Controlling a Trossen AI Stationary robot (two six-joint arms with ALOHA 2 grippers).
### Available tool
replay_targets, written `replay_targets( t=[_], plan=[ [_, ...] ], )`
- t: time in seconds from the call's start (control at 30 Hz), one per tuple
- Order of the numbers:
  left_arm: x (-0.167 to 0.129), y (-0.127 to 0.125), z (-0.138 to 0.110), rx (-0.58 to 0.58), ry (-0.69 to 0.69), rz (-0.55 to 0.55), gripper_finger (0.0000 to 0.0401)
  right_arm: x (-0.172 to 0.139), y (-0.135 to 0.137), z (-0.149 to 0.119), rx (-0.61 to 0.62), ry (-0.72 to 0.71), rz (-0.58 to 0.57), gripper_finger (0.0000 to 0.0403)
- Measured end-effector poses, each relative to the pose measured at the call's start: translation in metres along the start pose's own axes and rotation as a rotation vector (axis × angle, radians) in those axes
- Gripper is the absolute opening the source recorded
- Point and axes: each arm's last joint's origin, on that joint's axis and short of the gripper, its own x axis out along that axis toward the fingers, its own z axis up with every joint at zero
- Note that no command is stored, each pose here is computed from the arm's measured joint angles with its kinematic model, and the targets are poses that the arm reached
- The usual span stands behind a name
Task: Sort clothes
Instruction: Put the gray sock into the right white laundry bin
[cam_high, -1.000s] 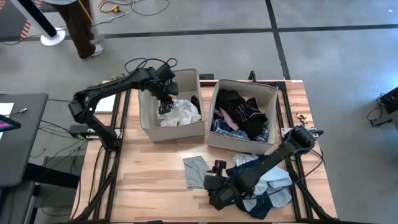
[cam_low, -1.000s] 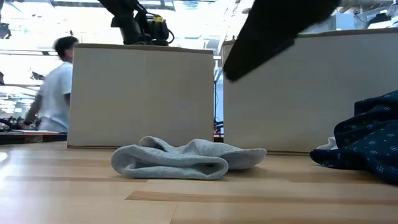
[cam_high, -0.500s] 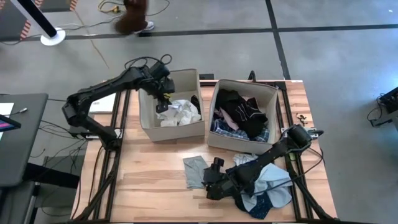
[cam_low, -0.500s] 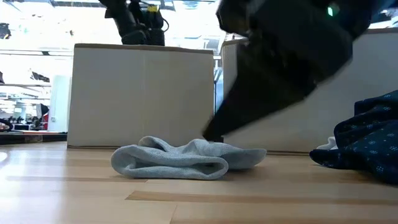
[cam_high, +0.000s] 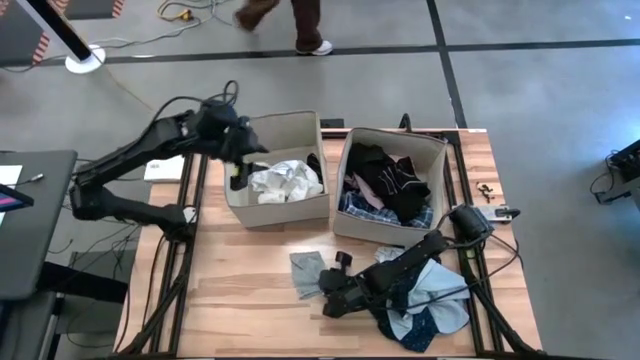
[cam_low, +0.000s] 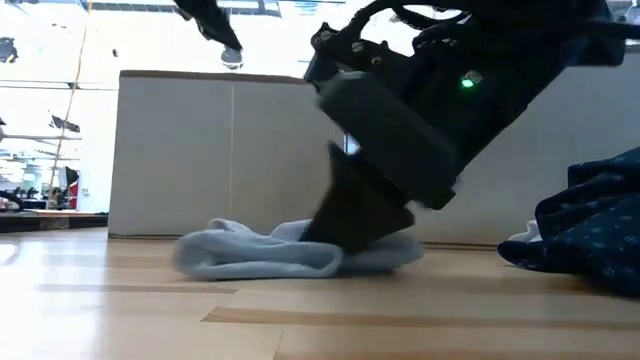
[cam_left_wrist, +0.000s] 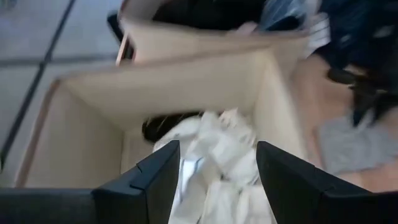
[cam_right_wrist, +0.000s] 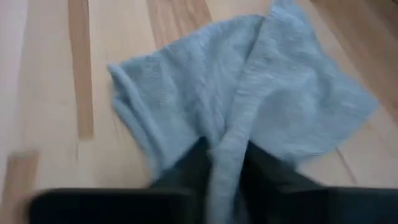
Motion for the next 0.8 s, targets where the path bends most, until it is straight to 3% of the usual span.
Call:
replay_targets(
  t=[0.07, 0.1, 0.37, 0.57, 0.67, 0.8],
  plan=[
    [-0.012, -0.01, 0.004, 0.031, -0.056, -0.013, 0.0207, -0.012, -0.001, 0.003, -0.054, 0.012, -0.004, 0.0032],
    [-0.017, -0.015, 0.005, 0.041, -0.079, -0.021, 0.0207, -0.018, -0.002, 0.006, -0.073, 0.011, -0.003, 0.0019],
    [-0.031, -0.044, 0.014, 0.107, -0.182, -0.117, 0.0207, -0.117, -0.013, 0.055, -0.125, -0.147, -0.038, 0.0004],
    [0.001, -0.075, 0.012, 0.187, -0.122, -0.248, 0.0207, -0.209, -0.039, 0.087, -0.146, -0.324, -0.125, 0.0002],
    [0.024, -0.094, 0.011, 0.229, -0.114, -0.306, 0.0207, -0.239, -0.062, 0.089, -0.156, -0.334, -0.233, 0.0002],
    [0.058, -0.125, 0.014, 0.29, -0.15, -0.374, 0.0207, -0.265, -0.102, 0.09, -0.078, -0.291, -0.296, 0.0001]
  ],
)
